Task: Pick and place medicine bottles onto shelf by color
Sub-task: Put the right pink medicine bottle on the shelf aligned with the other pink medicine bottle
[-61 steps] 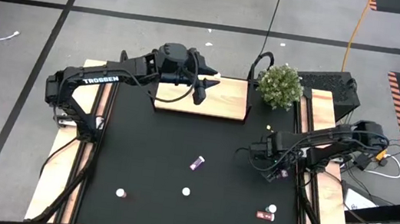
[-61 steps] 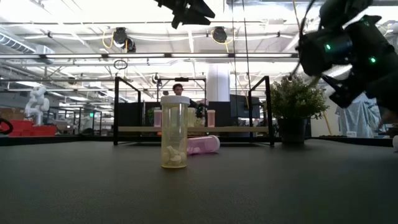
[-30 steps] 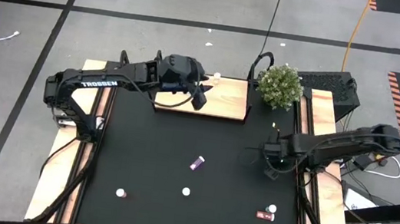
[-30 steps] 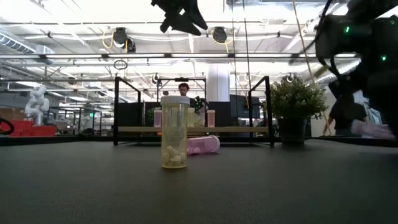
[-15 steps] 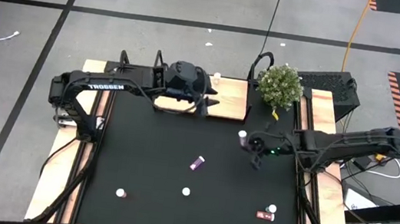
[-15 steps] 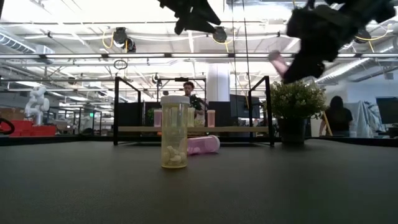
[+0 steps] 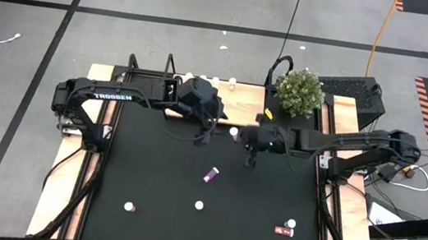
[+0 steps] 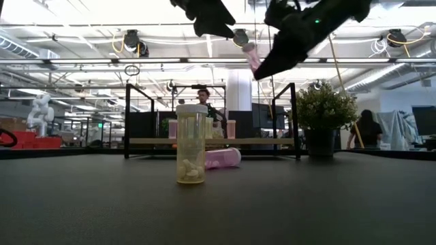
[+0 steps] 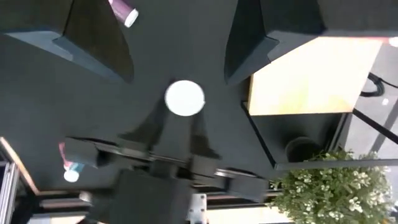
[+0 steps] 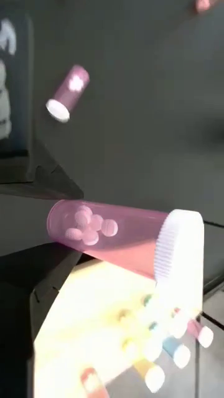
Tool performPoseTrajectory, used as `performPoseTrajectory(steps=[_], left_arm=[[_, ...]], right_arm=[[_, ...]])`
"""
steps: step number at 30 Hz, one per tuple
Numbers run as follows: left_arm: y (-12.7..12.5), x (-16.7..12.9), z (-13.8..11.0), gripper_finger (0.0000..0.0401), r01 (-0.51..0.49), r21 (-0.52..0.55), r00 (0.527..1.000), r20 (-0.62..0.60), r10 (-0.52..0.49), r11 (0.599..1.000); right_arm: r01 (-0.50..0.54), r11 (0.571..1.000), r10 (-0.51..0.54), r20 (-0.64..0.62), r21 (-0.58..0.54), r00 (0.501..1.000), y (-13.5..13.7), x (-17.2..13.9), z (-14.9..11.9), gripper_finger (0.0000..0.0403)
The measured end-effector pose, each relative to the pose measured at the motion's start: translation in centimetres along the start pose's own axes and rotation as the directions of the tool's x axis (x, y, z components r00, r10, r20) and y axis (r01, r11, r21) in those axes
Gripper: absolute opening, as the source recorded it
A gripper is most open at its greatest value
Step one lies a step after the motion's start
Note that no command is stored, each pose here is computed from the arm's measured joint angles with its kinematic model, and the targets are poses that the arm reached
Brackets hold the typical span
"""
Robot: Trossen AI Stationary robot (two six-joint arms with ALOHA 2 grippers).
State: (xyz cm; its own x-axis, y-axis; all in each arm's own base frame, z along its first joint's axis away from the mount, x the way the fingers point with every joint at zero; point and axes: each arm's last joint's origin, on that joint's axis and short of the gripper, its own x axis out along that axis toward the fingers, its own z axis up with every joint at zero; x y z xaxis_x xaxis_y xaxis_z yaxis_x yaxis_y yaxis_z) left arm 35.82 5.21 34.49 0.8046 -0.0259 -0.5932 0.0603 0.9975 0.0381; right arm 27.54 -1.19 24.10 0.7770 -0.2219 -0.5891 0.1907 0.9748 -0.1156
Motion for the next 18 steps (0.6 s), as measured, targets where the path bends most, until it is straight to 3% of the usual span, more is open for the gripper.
performPoseTrajectory(steps=[9, 18], left_arm=[[0.6, 0.0, -0.3, 0.0234, -0.013, 0.031, 1.0, -0.026, 0.014, 0.999], [0.7, 2.2, -1.6, 0.0216, 0.007, 0.067, 0.992, -0.129, 0.001, 0.998]], right_arm=[[0.008, 0.995, -0.007, 0.014, -0.104, 1.0, -0.8, 2.0, 1.7, 0.0102], [0.011, 0.993, -0.008, 0.029, -0.12, 1.0, -0.6, 3.3, 2.6, 0.0102]])
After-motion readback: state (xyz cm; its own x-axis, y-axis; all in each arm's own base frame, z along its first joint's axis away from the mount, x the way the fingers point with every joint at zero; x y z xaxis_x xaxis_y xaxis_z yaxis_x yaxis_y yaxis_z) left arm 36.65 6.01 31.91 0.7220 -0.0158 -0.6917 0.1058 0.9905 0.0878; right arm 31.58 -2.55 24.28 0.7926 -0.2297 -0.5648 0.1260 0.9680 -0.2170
